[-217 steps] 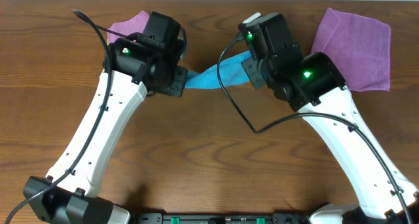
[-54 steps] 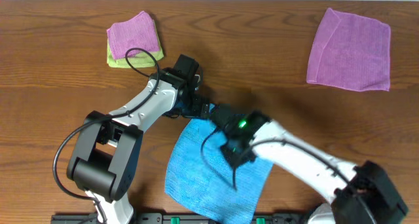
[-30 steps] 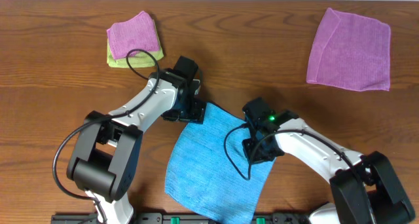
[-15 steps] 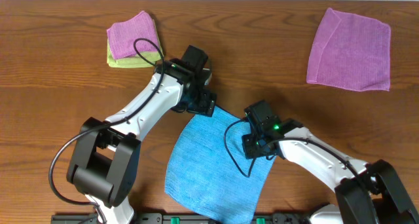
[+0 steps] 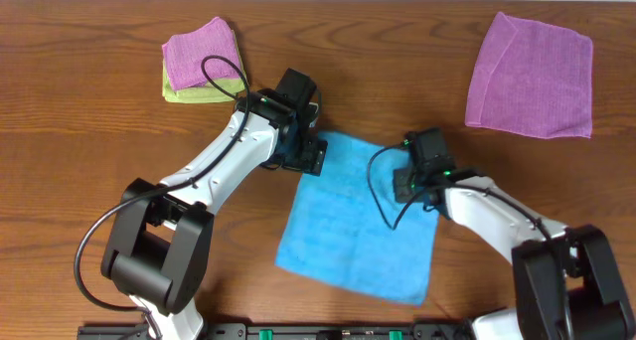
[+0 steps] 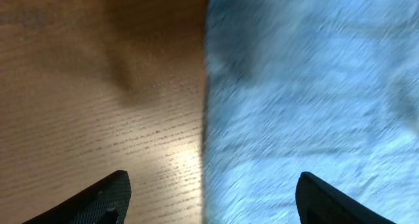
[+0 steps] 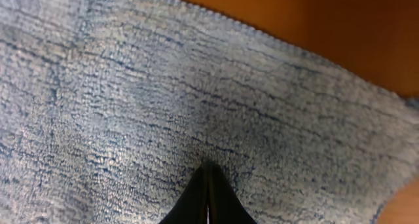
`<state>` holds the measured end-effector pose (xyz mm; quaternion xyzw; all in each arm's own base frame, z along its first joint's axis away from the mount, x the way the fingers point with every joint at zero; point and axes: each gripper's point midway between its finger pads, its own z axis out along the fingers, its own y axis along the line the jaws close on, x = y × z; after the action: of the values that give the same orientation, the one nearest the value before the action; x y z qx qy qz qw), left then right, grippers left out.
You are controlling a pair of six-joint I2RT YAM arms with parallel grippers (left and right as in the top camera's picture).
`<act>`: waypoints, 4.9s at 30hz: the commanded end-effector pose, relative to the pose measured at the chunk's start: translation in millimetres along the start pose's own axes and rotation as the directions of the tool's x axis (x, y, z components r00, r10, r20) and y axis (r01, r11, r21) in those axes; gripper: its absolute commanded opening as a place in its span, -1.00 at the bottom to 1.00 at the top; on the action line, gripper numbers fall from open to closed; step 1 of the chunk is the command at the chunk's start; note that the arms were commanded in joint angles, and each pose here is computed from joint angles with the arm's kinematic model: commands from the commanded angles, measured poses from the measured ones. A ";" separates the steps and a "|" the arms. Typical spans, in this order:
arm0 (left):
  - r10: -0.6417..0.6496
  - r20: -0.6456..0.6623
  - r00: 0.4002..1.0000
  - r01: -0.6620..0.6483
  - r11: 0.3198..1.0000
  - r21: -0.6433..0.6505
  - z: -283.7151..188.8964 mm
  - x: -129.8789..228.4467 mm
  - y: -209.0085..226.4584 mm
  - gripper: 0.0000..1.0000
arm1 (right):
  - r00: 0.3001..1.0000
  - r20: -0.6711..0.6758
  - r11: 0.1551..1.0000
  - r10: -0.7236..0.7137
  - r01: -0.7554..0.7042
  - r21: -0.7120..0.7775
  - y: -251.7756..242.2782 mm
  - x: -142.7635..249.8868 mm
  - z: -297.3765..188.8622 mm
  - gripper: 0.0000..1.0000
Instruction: Fold the cloth
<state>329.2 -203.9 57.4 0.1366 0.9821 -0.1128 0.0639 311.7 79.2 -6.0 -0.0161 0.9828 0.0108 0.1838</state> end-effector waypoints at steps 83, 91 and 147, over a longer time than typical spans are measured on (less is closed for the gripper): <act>0.052 0.301 0.952 0.009 0.980 -0.199 -15.9 -129.2 53.8 -0.90 | 0.982 0.087 0.958 -0.168 0.184 -0.218 63.6 -70.5 -29.1 -0.98; 0.149 0.186 0.971 -0.149 0.989 -0.010 10.2 -101.0 1.0 -0.89 | 0.992 -0.117 0.999 0.051 -0.051 0.005 17.6 -41.9 -39.5 -0.97; -0.081 0.176 0.981 0.118 0.970 -0.211 90.6 -109.3 86.1 -0.84 | 0.979 0.101 0.969 0.177 -0.156 -0.193 15.8 -87.8 69.6 -0.97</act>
<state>473.1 -194.7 1.1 0.0866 0.9772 -0.0618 0.1835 447.6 92.5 -2.9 0.0724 0.9441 0.1121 0.3014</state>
